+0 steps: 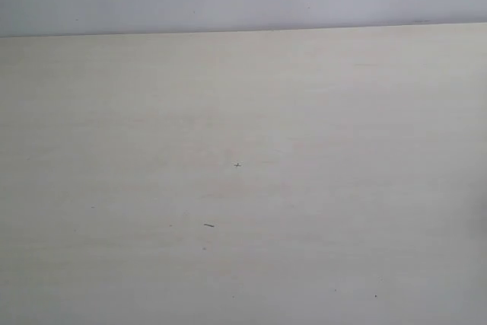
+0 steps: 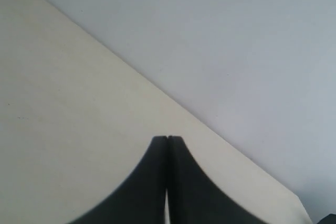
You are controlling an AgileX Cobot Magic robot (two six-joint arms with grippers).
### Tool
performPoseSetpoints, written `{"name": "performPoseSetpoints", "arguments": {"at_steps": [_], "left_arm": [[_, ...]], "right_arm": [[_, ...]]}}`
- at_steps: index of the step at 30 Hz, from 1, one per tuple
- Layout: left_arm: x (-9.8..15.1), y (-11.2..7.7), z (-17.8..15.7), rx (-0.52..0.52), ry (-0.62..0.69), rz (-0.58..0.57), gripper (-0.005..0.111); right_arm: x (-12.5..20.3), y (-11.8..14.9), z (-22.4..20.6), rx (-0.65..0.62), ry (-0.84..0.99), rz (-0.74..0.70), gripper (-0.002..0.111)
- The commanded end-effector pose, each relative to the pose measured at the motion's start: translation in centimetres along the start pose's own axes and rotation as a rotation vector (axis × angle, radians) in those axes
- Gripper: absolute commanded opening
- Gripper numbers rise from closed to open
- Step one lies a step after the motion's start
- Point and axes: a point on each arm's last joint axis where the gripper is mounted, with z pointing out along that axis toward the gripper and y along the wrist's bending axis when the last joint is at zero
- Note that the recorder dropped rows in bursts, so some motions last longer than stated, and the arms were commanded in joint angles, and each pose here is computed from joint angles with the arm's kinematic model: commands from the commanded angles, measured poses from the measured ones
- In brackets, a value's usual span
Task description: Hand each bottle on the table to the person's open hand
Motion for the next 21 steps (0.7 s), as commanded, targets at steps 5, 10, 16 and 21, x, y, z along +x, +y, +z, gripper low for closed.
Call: {"name": "performPoseSetpoints", "arguments": {"at_steps": [5,10,16,21], "left_arm": [[-0.18,0.02,-0.04,0.001,-0.028,0.322,0.000],[0.09,-0.08,-0.04,0.005,-0.010,0.811,0.000],[0.10,-0.06,-0.04,0.001,-0.009,0.810,0.000],[0.10,-0.06,-0.04,0.001,-0.009,0.815,0.000]], "right_arm": [[0.17,-0.05,0.04,0.005,-0.001,-0.007,0.000],[0.17,-0.05,0.04,0.005,-0.001,-0.007,0.000],[0.17,-0.05,0.04,0.005,-0.001,-0.007,0.000],[0.17,-0.05,0.04,0.005,-0.001,-0.007,0.000]]}}
